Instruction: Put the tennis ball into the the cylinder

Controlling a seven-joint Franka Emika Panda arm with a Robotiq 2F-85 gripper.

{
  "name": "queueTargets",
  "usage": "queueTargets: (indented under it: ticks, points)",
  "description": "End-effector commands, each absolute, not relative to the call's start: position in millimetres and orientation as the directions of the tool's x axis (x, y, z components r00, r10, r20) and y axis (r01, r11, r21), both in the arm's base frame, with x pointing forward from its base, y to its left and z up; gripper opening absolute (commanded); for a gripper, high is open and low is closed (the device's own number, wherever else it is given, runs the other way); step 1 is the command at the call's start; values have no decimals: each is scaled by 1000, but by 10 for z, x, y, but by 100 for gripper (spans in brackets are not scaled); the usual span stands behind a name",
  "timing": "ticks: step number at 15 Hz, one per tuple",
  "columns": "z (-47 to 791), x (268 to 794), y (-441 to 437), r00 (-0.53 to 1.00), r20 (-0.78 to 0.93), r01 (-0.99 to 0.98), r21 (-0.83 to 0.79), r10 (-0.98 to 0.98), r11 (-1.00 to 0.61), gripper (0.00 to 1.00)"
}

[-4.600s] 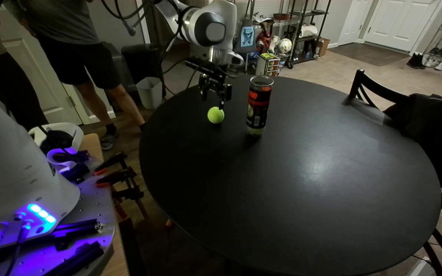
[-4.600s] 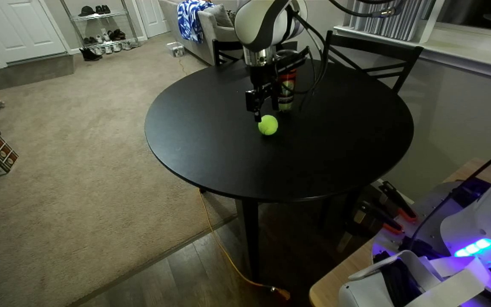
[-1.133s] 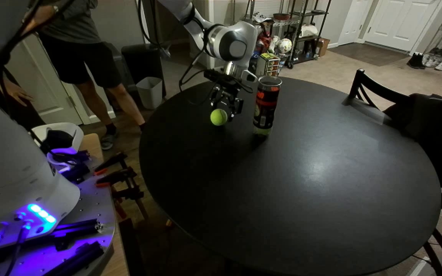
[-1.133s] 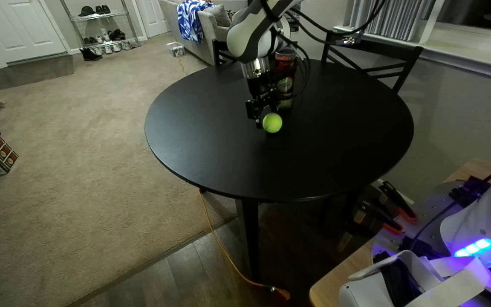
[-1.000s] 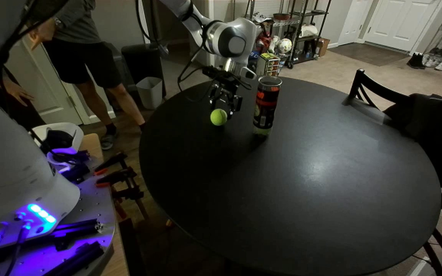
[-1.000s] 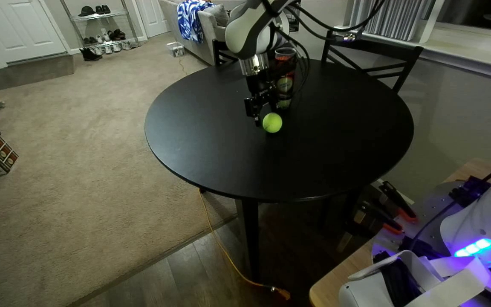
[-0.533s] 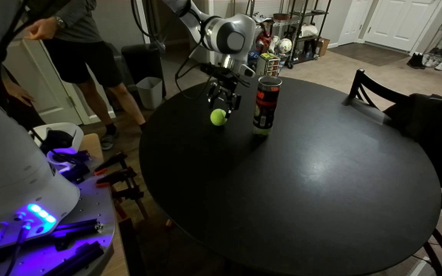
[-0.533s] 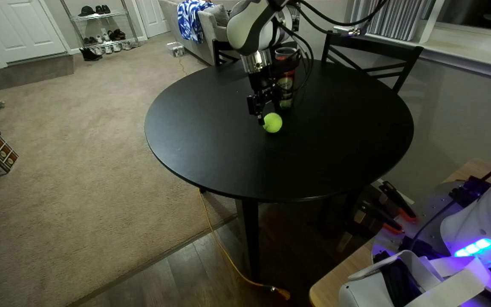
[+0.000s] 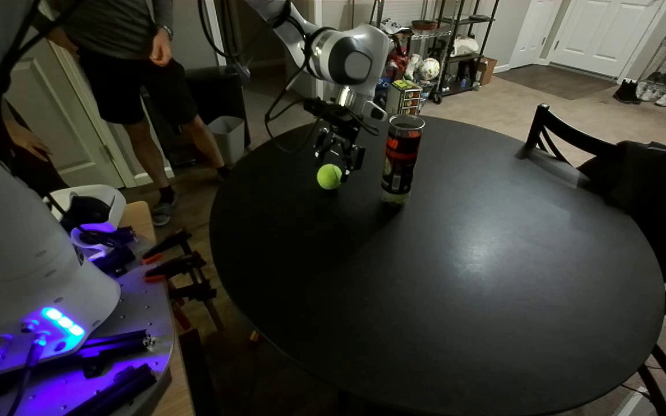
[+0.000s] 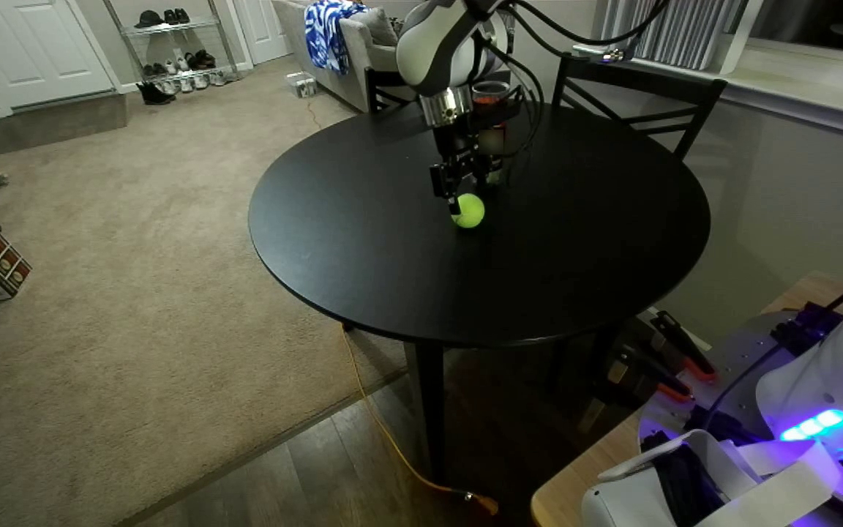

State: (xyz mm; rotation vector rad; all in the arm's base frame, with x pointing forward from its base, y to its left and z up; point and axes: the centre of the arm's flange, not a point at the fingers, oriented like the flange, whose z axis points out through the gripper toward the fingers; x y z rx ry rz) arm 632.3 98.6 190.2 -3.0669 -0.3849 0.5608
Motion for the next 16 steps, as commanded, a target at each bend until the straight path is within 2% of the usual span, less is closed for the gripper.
queueTargets:
  ticks: [1,14,15,16]
  points:
    - [1944,6252,912,902,-353,243,-62,249,-968,100]
    - [1684,6294,908,886,-381,248,-93,264,-964,100]
    - [1678,6291,912,886,-380,247,-93,264,-964,75]
    - [1676,6287,916,887,-381,247,-92,263,-965,73]
